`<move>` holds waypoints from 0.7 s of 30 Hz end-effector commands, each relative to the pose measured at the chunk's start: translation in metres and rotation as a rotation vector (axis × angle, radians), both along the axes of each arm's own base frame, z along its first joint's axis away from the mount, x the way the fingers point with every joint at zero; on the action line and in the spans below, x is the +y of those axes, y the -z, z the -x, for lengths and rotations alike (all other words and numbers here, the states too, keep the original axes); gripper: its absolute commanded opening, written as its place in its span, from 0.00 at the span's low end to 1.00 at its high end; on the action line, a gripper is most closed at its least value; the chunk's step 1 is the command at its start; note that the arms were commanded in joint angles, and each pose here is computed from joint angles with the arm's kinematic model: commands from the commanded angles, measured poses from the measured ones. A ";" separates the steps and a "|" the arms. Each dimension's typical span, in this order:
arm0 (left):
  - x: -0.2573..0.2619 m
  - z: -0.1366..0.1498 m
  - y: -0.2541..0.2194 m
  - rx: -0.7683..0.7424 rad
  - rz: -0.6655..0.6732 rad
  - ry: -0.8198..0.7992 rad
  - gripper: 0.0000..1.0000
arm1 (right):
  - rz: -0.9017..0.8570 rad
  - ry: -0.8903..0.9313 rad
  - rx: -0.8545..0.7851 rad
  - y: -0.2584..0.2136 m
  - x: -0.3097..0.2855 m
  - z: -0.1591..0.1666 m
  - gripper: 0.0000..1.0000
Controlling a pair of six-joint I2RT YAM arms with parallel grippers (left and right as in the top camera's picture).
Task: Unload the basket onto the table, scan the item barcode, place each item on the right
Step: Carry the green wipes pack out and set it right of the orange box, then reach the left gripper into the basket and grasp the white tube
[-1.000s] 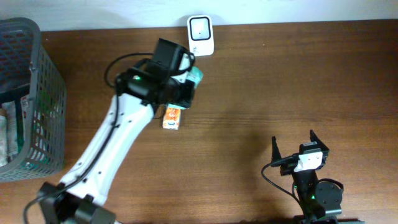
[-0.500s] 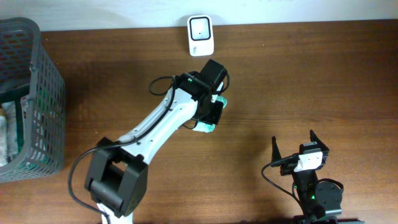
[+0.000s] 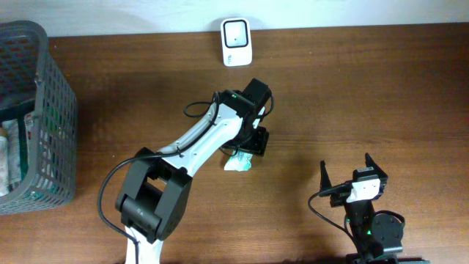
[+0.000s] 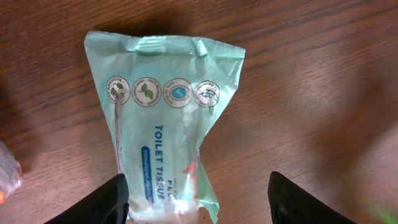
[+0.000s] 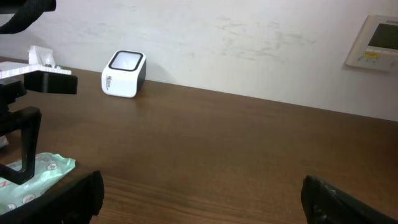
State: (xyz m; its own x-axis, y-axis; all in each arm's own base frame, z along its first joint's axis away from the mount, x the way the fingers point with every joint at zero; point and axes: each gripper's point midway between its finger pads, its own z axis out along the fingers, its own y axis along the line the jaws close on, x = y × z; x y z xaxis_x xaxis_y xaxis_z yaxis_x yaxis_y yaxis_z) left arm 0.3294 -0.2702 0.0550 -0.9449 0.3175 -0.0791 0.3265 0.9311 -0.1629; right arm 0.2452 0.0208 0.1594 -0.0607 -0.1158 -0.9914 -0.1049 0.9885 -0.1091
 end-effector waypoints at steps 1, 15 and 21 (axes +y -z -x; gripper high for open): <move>-0.011 -0.018 -0.028 -0.046 0.048 0.006 0.71 | 0.006 -0.004 0.001 0.003 0.000 0.000 0.98; 0.134 -0.113 -0.277 -0.529 0.147 -0.201 0.74 | 0.006 -0.003 0.001 0.002 0.000 0.000 0.98; 0.265 -0.103 -0.337 -0.685 0.097 -0.472 0.79 | 0.006 -0.003 0.001 0.003 0.000 0.000 0.98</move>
